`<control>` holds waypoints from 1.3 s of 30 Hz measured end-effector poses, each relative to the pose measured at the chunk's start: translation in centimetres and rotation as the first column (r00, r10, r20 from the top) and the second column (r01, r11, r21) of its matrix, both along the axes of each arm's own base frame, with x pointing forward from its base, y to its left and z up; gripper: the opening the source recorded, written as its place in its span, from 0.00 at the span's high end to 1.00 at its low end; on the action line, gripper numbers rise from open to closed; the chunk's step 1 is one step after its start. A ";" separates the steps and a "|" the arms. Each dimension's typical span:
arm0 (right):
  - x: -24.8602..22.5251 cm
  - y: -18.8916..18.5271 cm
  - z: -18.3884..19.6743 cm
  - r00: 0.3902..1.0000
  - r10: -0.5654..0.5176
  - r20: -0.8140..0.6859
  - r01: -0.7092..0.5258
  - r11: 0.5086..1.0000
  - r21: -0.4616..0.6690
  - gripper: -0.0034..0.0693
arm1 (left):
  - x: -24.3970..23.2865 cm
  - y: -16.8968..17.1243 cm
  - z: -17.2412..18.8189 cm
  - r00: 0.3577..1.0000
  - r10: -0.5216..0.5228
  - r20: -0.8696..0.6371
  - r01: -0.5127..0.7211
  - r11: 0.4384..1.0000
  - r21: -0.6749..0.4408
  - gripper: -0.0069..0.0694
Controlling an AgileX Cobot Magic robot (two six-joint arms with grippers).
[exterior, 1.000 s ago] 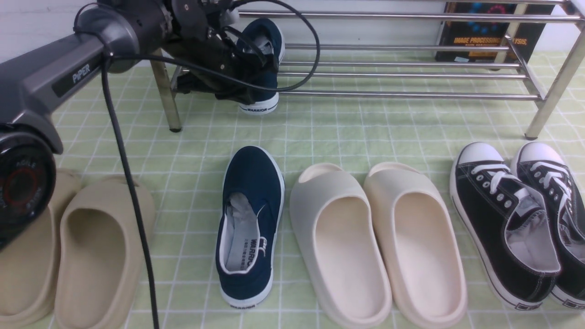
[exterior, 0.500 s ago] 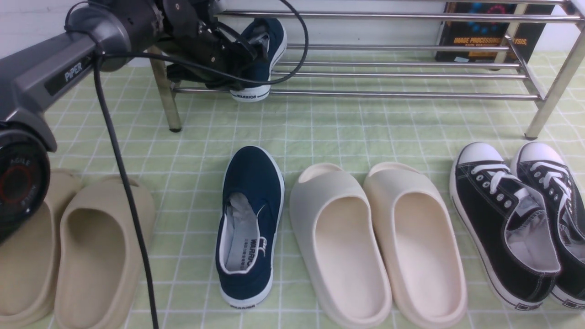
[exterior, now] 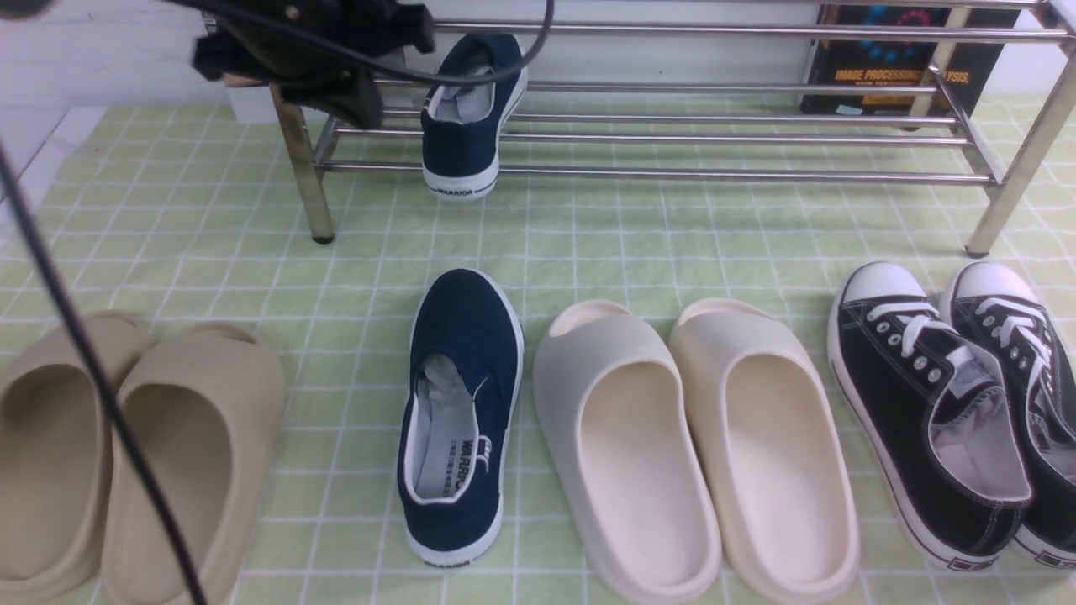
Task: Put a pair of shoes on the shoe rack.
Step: Use the left arm to grab the shoe closest to it
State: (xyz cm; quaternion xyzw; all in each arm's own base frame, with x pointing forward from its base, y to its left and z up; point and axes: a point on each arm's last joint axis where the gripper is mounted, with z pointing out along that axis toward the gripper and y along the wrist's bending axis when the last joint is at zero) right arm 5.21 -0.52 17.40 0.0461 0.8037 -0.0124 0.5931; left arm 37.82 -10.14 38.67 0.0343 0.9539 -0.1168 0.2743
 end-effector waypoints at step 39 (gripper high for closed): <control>0.0 0.0 0.0 1.000 0.000 0.000 0.000 1.000 0.000 0.62 | -11.1 -5.3 -16.8 0.946 0.168 -0.277 -0.141 0.983 0.114 0.37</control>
